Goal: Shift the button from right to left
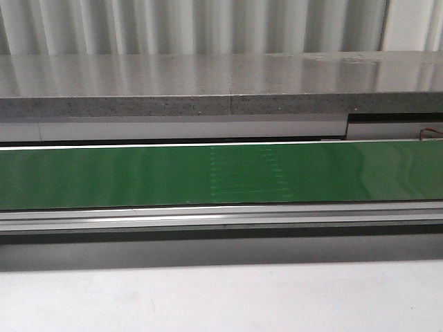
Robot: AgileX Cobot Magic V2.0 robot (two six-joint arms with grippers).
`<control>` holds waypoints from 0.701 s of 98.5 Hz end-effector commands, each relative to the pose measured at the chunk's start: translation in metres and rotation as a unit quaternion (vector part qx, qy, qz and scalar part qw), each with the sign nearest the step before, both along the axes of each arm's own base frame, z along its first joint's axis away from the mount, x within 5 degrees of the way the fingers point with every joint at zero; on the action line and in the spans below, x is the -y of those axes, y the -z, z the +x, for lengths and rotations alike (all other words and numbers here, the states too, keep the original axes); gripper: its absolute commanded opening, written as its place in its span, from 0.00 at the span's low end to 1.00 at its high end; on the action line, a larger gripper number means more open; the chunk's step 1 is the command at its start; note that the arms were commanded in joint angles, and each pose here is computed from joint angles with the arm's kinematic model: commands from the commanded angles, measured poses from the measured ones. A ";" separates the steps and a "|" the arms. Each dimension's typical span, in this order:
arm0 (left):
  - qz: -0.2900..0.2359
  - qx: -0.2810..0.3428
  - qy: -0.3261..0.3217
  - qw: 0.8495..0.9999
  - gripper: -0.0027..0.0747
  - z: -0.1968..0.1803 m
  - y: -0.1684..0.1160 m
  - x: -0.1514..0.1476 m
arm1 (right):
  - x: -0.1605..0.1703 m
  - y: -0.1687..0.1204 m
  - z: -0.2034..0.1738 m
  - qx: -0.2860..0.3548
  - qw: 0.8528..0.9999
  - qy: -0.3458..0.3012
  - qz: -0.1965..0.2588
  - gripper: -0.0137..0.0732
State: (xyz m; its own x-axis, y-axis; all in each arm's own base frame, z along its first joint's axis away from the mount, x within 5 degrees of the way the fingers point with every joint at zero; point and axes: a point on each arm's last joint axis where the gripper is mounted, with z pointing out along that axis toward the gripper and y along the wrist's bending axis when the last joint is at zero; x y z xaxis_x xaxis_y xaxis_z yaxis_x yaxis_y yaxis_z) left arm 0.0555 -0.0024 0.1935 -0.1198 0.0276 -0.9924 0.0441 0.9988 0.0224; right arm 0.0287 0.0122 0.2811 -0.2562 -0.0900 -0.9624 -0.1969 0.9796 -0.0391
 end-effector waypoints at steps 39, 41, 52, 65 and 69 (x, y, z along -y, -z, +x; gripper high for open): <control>-0.008 0.033 0.004 0.999 0.01 0.000 0.005 0.000 | 0.001 -0.013 0.002 0.041 0.999 0.004 0.004 0.08; -0.008 0.033 0.004 0.999 0.01 0.000 0.005 0.000 | 0.001 -0.013 0.002 0.041 0.999 0.004 0.004 0.08; -0.008 0.033 0.004 0.999 0.01 0.000 0.005 0.000 | 0.001 -0.014 0.002 0.048 0.999 0.006 0.004 0.08; -0.008 0.033 0.004 0.999 0.01 0.000 0.005 0.000 | 0.002 -0.017 0.004 0.075 0.997 0.013 0.002 0.08; -0.008 0.033 0.004 0.999 0.01 0.000 0.005 0.000 | 0.003 -0.018 0.006 0.094 0.995 0.018 0.001 0.08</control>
